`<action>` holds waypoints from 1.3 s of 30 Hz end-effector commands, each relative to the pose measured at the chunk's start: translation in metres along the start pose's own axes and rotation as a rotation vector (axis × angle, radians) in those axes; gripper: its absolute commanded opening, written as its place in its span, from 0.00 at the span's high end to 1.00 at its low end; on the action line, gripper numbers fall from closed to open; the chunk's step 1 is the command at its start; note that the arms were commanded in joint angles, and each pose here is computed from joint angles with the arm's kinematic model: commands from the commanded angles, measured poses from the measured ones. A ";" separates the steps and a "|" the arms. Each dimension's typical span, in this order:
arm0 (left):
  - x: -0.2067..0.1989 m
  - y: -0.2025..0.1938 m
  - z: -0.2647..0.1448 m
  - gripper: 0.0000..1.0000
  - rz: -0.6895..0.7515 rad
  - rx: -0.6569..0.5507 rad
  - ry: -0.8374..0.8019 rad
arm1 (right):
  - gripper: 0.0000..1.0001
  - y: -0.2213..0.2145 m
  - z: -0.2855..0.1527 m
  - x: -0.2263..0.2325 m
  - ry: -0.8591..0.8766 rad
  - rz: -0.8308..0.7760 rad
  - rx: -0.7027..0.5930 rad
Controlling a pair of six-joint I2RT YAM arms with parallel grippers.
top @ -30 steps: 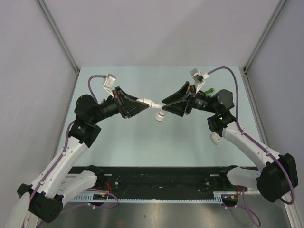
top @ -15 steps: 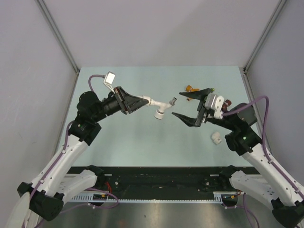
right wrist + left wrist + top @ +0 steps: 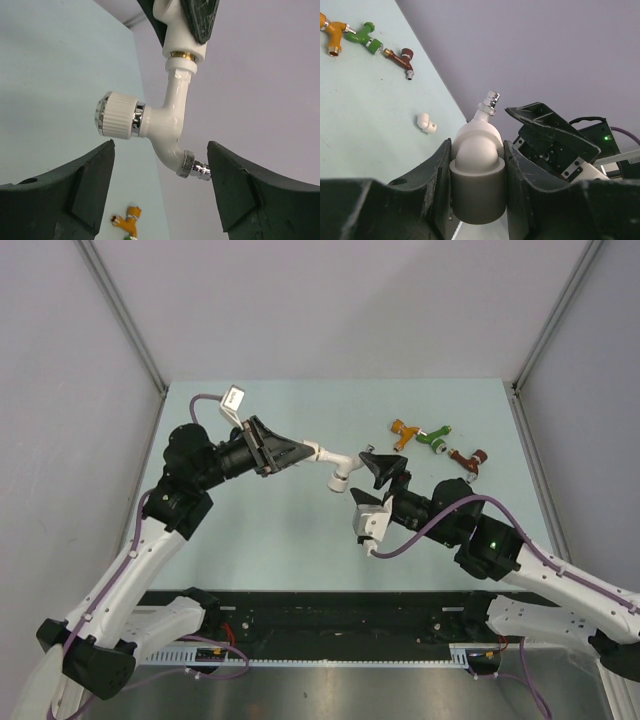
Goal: Install the water faucets
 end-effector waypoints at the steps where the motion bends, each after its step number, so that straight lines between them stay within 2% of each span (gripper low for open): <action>1: -0.036 0.007 -0.007 1.00 0.026 -0.008 -0.094 | 0.21 -0.017 -0.003 -0.016 -0.065 -0.186 0.139; 10: -0.042 0.003 -0.008 1.00 0.011 0.026 -0.118 | 0.22 -0.012 0.021 -0.007 -0.085 -0.292 0.127; 15: -0.044 0.000 -0.009 1.00 0.000 0.045 -0.129 | 0.29 -0.017 0.030 -0.001 -0.102 -0.323 0.143; 16: -0.044 0.000 -0.009 1.00 -0.001 0.050 -0.130 | 0.33 -0.016 0.031 -0.001 -0.108 -0.314 0.137; 17: -0.045 0.000 -0.009 1.00 0.001 0.049 -0.132 | 0.42 -0.013 0.032 -0.001 -0.113 -0.302 0.120; 19: -0.049 0.001 -0.010 1.00 0.032 0.041 -0.158 | 0.54 -0.010 0.031 -0.003 -0.131 -0.252 0.098; 20: -0.049 0.001 -0.010 1.00 0.038 0.042 -0.158 | 0.65 -0.006 0.030 -0.004 -0.140 -0.232 0.071; 21: -0.049 0.001 -0.010 1.00 0.047 0.041 -0.159 | 0.70 -0.004 0.029 -0.005 -0.146 -0.208 0.057; 22: -0.048 0.001 -0.010 1.00 0.061 0.043 -0.164 | 0.75 -0.004 0.029 -0.004 -0.147 -0.165 0.046; 23: -0.049 -0.001 -0.011 1.00 0.070 0.052 -0.175 | 0.86 -0.001 0.028 -0.003 -0.142 -0.136 0.014; 26: -0.051 -0.003 -0.011 1.00 0.102 0.063 -0.213 | 1.00 0.004 0.020 -0.007 -0.139 0.012 -0.077; 31: -0.052 -0.006 -0.013 1.00 0.183 0.061 -0.283 | 1.00 0.008 0.005 -0.022 -0.149 0.337 -0.242; 32: -0.053 -0.007 -0.014 1.00 0.197 0.060 -0.299 | 1.00 0.005 0.002 -0.023 -0.128 0.456 -0.277; 34: -0.055 -0.007 -0.016 1.00 0.228 0.041 -0.343 | 1.00 0.006 0.001 -0.028 -0.122 0.556 -0.337; 35: -0.055 -0.007 -0.016 1.00 0.235 0.037 -0.356 | 1.00 0.013 -0.001 -0.024 -0.062 0.689 -0.397; 38: -0.063 -0.009 -0.022 1.00 0.273 0.010 -0.439 | 1.00 0.009 0.000 -0.031 -0.027 0.833 -0.471; 39: -0.065 -0.010 -0.024 1.00 0.275 0.008 -0.455 | 1.00 0.008 -0.002 -0.039 -0.027 0.940 -0.503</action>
Point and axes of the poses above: each gripper's point midway between its finger pads, its own z axis out along the fingers, its own x axis along the line the jaws close on, y = z × x, the point moved 4 cm from there along -z, back along the fingers, and after that the axes turned 14 degrees about -z, right-handed, at the moved point
